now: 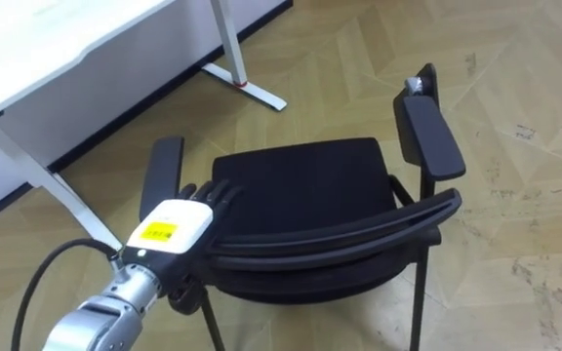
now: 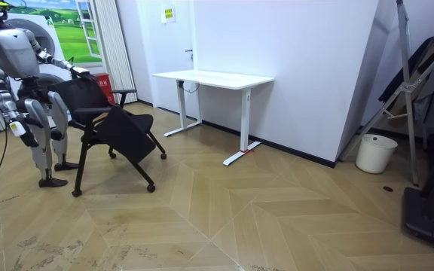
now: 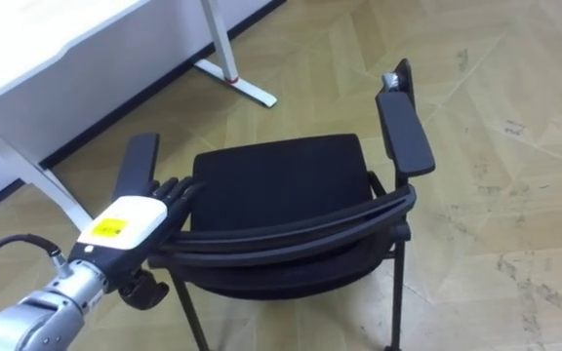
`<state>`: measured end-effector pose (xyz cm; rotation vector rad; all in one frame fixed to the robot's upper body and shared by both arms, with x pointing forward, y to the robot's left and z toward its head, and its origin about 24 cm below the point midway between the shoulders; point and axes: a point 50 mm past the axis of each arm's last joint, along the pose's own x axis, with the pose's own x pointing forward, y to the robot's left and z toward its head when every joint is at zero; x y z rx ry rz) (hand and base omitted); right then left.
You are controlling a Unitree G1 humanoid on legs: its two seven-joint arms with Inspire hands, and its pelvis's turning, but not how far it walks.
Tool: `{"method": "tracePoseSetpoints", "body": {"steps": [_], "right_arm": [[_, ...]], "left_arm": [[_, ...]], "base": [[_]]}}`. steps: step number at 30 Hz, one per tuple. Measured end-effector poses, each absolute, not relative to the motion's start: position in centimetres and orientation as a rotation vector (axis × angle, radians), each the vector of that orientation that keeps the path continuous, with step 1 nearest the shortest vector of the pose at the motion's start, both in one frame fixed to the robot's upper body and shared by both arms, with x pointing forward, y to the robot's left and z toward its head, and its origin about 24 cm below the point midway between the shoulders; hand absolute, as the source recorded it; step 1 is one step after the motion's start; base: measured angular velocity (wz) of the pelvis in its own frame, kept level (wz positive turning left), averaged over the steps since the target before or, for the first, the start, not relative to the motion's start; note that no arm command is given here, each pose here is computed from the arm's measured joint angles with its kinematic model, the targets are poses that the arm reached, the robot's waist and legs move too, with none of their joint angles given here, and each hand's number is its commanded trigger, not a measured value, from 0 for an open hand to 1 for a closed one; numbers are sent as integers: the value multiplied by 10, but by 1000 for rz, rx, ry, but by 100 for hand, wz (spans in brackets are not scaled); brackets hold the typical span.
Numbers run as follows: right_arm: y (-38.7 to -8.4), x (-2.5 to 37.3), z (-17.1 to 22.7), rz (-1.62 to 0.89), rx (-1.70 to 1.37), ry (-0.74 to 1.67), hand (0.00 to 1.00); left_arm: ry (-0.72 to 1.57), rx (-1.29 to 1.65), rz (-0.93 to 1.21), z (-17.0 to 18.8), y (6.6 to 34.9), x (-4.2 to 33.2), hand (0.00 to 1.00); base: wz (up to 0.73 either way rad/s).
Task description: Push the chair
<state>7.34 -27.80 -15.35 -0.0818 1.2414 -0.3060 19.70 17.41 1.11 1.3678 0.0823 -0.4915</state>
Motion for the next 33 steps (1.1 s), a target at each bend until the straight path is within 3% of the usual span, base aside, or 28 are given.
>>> {"method": "tracePoseSetpoints", "body": {"steps": [9, 10, 11, 12, 33], "right_arm": [[-278, 77, -153, -308, -88, 1228, 0], [-278, 78, -152, -307, -88, 1222, 0], [-278, 78, -152, -306, -88, 1221, 0], [-278, 78, -152, -306, -88, 1221, 0], [-280, 71, -153, -312, -94, 1237, 0]], "left_arm": [[94, 1379, -488, 10, 174, 196, 0], [93, 1379, -487, 9, 173, 196, 35], [90, 1378, -487, 9, 173, 196, 55], [89, 1379, -487, 9, 172, 196, 100], [52, 1420, -475, 7, 169, 200, 100]], "base": [[0], [0], [0], [0], [-1]]}}
